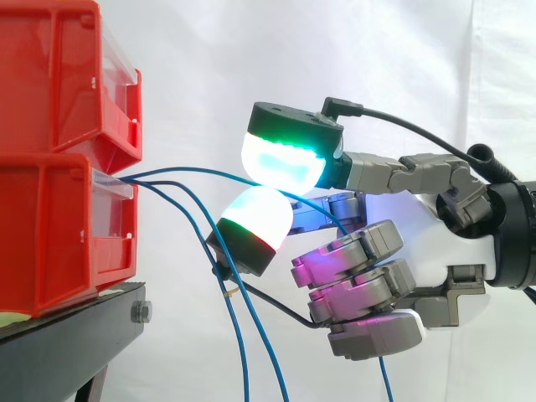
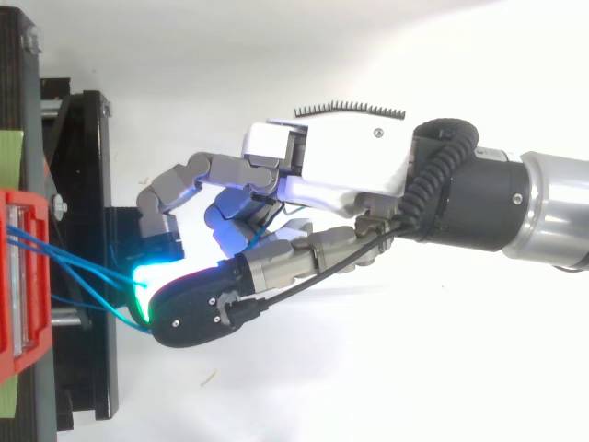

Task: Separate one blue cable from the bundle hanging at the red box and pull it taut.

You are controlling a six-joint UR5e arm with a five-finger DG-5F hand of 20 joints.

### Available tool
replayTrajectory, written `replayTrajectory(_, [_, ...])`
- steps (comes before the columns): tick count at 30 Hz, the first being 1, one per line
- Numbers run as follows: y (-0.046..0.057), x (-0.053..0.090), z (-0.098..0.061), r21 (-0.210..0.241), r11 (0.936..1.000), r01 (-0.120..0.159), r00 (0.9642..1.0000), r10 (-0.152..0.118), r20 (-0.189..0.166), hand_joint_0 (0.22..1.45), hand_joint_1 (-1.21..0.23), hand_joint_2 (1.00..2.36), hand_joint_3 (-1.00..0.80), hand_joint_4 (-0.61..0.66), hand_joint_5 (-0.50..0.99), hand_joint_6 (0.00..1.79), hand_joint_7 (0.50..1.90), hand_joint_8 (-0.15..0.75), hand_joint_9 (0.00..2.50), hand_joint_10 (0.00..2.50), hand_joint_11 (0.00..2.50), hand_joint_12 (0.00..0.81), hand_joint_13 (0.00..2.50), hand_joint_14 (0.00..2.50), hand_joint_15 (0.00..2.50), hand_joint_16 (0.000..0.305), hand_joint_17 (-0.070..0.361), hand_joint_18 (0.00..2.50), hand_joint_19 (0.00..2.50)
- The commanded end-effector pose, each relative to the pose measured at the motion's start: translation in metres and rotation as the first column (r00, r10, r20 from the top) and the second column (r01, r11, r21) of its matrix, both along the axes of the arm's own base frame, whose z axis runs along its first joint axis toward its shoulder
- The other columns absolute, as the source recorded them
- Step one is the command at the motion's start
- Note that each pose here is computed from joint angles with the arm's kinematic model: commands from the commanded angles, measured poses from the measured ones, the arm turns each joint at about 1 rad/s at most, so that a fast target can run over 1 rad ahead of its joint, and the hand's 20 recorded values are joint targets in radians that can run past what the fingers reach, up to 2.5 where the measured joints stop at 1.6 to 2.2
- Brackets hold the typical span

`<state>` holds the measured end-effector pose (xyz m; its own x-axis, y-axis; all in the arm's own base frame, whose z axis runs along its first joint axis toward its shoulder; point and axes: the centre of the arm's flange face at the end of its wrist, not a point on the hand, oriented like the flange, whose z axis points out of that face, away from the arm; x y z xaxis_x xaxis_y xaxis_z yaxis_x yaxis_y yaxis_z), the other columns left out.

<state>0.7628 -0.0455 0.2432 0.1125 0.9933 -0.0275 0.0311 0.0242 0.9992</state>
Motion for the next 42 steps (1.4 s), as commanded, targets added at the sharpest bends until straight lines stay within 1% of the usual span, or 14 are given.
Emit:
replayTrajectory(1, [-0.0002, 0.0000, 0.0000, 0.000, 1.0000, 0.002, 1.0000, -0.002, 0.000, 0.71, -0.81, 1.01, -0.21, -0.12, -0.20, 0.90, 1.16, 0.329, 0.75, 2.11, 1.37, 0.368, 0.85, 2.16, 1.53, 0.042, 0.095, 1.29, 1.43])
replayTrajectory(4, [-0.0002, -0.0002, -0.0001, 0.000, 1.0000, 0.002, 1.0000, -0.002, -0.001, 0.71, -0.82, 1.02, -0.21, -0.13, -0.20, 0.90, 1.17, 0.328, 0.75, 2.11, 1.38, 0.371, 0.85, 2.17, 1.52, 0.043, 0.096, 1.29, 1.43])
replayTrajectory(7, [0.0021, 0.0000, -0.0001, -0.005, 1.0000, -0.002, 1.0000, 0.002, -0.002, 0.72, -0.82, 1.01, -0.22, -0.14, -0.20, 0.90, 1.17, 0.324, 0.75, 2.11, 1.37, 0.365, 0.84, 2.17, 1.52, 0.042, 0.094, 1.29, 1.43])
replayTrajectory(11, [0.0009, -0.0003, -0.0003, -0.005, 1.0000, 0.000, 1.0000, 0.000, -0.004, 0.72, -0.82, 1.01, -0.22, -0.14, -0.20, 0.89, 1.18, 0.332, 0.75, 2.11, 1.37, 0.365, 0.84, 2.20, 1.50, 0.042, 0.095, 1.29, 1.42])
replayTrajectory(15, [0.0025, -0.0005, -0.0006, -0.007, 1.0000, -0.006, 1.0000, 0.006, -0.007, 0.72, -0.82, 1.01, -0.22, -0.14, -0.20, 0.89, 1.17, 0.326, 0.75, 2.11, 1.39, 0.369, 0.84, 2.21, 1.50, 0.043, 0.096, 1.29, 1.42])
replayTrajectory(16, [0.0037, -0.0005, -0.0007, -0.009, 0.9999, -0.008, 0.9999, 0.008, -0.008, 0.72, -0.82, 1.01, -0.22, -0.15, -0.20, 0.89, 1.18, 0.332, 0.75, 2.12, 1.36, 0.368, 0.84, 2.20, 1.52, 0.042, 0.095, 1.29, 1.42])
replayTrajectory(18, [0.0045, -0.0007, -0.0008, -0.015, 0.9999, -0.007, 0.9999, 0.006, -0.011, 0.72, -0.82, 1.01, -0.22, -0.15, -0.20, 0.89, 1.18, 0.330, 0.75, 2.12, 1.36, 0.362, 0.84, 2.22, 1.48, 0.042, 0.095, 1.29, 1.42])
replayTrajectory(19, [0.0033, -0.0007, -0.0008, -0.017, 0.9998, -0.005, 0.9999, 0.005, -0.011, 0.72, -0.82, 1.01, -0.21, -0.16, -0.20, 0.89, 1.19, 0.326, 0.75, 2.12, 1.36, 0.363, 0.84, 2.21, 1.51, 0.042, 0.095, 1.29, 1.42])
replayTrajectory(21, [0.0045, -0.0007, -0.0008, -0.017, 0.9998, -0.007, 0.9999, 0.006, -0.011, 0.72, -0.82, 1.01, -0.21, -0.17, -0.20, 0.89, 1.20, 0.327, 0.75, 2.12, 1.37, 0.366, 0.84, 2.21, 1.51, 0.042, 0.094, 1.29, 1.42])
replayTrajectory(22, [0.0033, -0.0007, -0.0008, -0.017, 0.9998, -0.005, 0.9999, 0.005, -0.011, 0.73, -0.81, 1.01, -0.21, -0.20, -0.19, 0.89, 1.25, 0.322, 0.76, 2.13, 1.36, 0.366, 0.84, 2.23, 1.48, 0.042, 0.095, 1.30, 1.42])
replayTrajectory(24, [0.0045, -0.0007, -0.0008, -0.017, 0.9998, -0.007, 0.9999, 0.006, -0.011, 0.75, -0.81, 1.01, -0.25, -0.24, -0.20, 0.90, 1.23, 0.318, 0.76, 2.14, 1.35, 0.366, 0.84, 2.24, 1.50, 0.042, 0.095, 1.30, 1.41])
replayTrajectory(27, [0.0045, -0.0007, -0.0008, -0.017, 0.9998, -0.007, 0.9999, 0.006, -0.011, 0.75, -0.81, 1.01, -0.26, -0.24, -0.20, 0.90, 1.22, 0.319, 0.75, 2.13, 1.38, 0.367, 0.84, 2.24, 1.50, 0.043, 0.096, 1.30, 1.41])
replayTrajectory(34, [0.0045, -0.0007, -0.0008, -0.017, 0.9998, -0.007, 0.9999, 0.006, -0.011, 0.75, -0.81, 1.01, -0.27, -0.23, -0.20, 0.90, 1.19, 0.321, 0.76, 2.15, 1.35, 0.363, 0.84, 2.24, 1.50, 0.042, 0.095, 1.30, 1.41])
replayTrajectory(42, [0.0045, -0.0010, -0.0015, -0.017, 0.9998, -0.007, 0.9999, 0.006, -0.012, 0.76, -0.80, 1.01, -0.30, -0.23, -0.20, 0.90, 1.20, 0.317, 0.75, 2.14, 1.36, 0.363, 0.84, 2.24, 1.50, 0.042, 0.094, 1.29, 1.42])
